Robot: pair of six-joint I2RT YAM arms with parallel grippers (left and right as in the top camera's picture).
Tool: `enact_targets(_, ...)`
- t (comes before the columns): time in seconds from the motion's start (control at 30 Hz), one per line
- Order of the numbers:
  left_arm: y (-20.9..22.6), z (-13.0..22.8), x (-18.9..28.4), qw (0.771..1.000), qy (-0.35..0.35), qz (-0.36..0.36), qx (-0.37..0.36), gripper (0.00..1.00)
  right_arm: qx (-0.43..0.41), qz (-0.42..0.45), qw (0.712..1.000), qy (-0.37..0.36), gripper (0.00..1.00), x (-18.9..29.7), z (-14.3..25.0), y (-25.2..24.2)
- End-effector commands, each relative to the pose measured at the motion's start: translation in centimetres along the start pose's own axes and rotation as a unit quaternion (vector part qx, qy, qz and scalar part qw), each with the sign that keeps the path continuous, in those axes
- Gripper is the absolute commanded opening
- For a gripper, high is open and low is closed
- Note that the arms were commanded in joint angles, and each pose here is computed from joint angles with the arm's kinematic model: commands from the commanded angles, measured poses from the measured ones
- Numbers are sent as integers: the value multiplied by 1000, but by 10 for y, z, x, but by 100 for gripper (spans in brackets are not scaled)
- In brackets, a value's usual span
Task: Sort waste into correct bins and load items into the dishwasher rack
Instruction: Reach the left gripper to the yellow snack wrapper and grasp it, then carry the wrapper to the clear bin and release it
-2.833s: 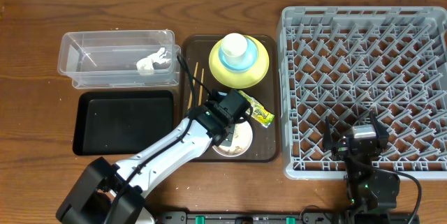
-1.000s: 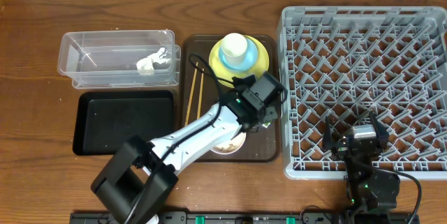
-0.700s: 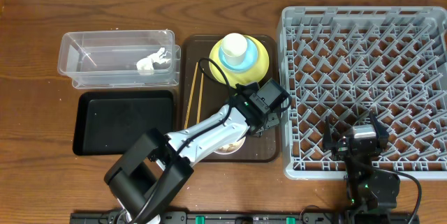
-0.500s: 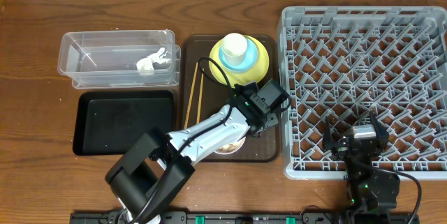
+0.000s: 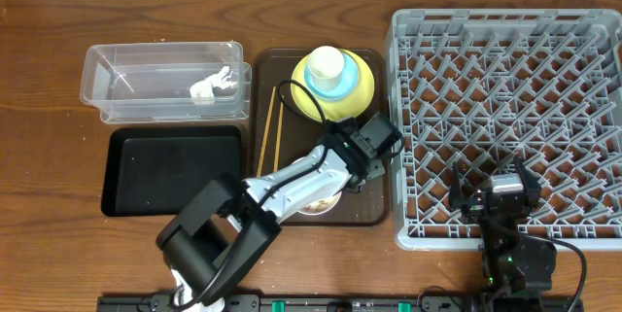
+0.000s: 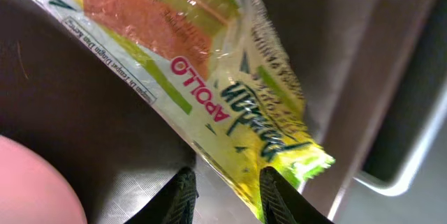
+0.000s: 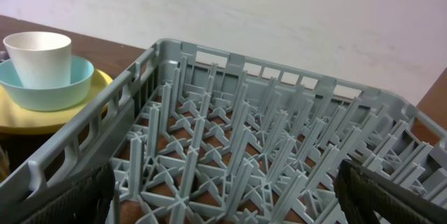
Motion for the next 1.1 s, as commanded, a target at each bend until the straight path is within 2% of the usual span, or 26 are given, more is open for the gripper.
enact_targets(0.0,7,-1,-5,1000,-9,-17,2,34,-2,-2,1000,0,99,0,1,0)
enact_targets(0.2,12,-3,-13,999,-19,-37,0,33,-2,-2,1000,0,99,0,1,0)
enact_targets(0.33,14,-1,-17,999,-17,-42,0,19,-2,-2,1000,0,99,0,1,0)
enact_targets(0.4,14,-2,-17,999,-19,-41,0,8,-2,-1,1000,0,99,0,1,0)
enact_targets(0.6,11,-7,-10,999,-24,-32,4,6,-2,-2,1000,0,99,0,1,0)
enact_targets(0.73,7,-22,17,999,-43,-2,14,6,-2,-2,1000,0,99,0,1,0)
enact_targets(0.87,6,-51,66,995,-84,46,11,6,-2,-2,1000,0,99,0,1,0)
enact_targets(1.07,40,-111,141,978,-168,95,80,6,-2,-2,1000,0,99,0,1,0)
Point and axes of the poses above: each gripper's point midway between its finger pads, its own x axis back along the fingers, its own y axis along the line the jaws close on, z = x × y, the point moved 6 cm from there along x, back along the fingers, and after that the axes turned 2 degrees about -x, right-handed, at the moved point
